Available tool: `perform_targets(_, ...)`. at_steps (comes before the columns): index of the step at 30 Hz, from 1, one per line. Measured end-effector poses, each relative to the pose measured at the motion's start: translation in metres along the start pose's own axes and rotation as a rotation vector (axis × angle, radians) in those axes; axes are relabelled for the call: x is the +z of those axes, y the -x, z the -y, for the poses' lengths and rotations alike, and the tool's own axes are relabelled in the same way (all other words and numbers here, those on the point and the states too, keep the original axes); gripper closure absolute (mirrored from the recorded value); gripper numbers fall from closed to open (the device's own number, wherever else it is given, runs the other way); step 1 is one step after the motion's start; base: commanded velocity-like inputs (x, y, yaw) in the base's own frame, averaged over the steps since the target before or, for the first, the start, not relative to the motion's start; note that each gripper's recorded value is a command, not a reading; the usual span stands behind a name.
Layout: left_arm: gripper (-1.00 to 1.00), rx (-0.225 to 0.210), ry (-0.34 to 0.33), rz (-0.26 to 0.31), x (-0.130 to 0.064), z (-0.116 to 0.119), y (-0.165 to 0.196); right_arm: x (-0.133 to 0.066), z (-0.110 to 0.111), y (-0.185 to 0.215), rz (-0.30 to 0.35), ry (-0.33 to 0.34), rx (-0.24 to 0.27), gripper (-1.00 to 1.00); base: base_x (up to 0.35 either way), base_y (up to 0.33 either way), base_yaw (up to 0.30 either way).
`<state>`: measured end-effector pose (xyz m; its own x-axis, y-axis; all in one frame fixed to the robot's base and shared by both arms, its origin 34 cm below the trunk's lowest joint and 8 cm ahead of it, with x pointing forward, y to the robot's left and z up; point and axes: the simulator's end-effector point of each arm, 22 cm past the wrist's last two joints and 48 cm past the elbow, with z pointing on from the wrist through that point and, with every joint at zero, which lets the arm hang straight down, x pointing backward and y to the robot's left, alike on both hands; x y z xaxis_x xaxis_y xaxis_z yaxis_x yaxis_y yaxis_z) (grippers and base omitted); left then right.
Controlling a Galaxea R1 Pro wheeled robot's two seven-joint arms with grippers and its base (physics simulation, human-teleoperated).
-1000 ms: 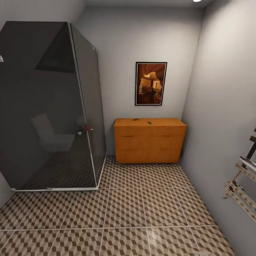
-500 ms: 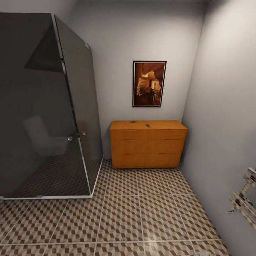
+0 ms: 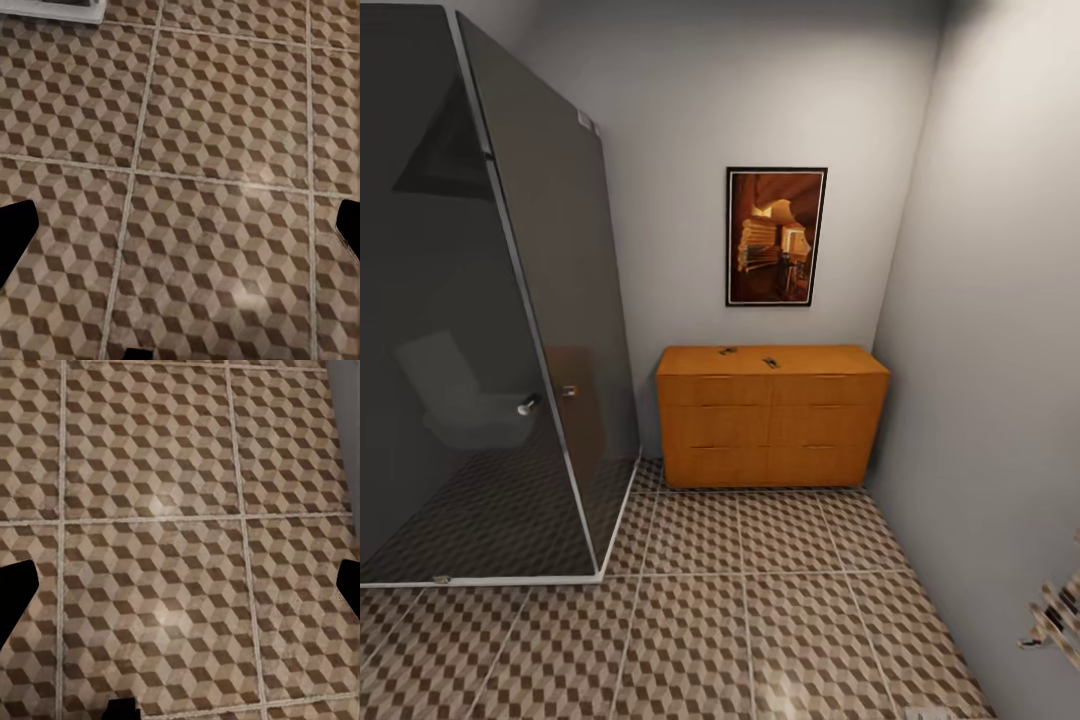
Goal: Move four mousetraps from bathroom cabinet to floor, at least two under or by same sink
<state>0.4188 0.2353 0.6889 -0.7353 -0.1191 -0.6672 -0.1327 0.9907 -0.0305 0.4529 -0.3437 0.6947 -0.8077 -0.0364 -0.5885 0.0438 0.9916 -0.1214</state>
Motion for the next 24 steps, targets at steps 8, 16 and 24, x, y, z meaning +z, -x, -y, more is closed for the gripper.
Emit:
perform_targets(8,-1.00,0.000,0.000,0.000,0.0000,0.0000,0.0000,0.0000,0.0000,0.0000,0.000,0.000,0.000,-1.00,0.331,-0.101,0.000)
perform_targets(16,-1.00,0.000,0.000,0.000,0.0000,0.0000,0.0000,-0.0001,0.0000,-0.0003,0.000,0.000,0.000,-1.00,0.331,-0.087,0.000)
perform_targets(24,-1.00,0.000,0.000,0.000,0.0000,0.0000,0.0000,0.0000,0.0000,-0.0001,0.000,0.000,0.000,-1.00,0.331,-0.020,0.000)
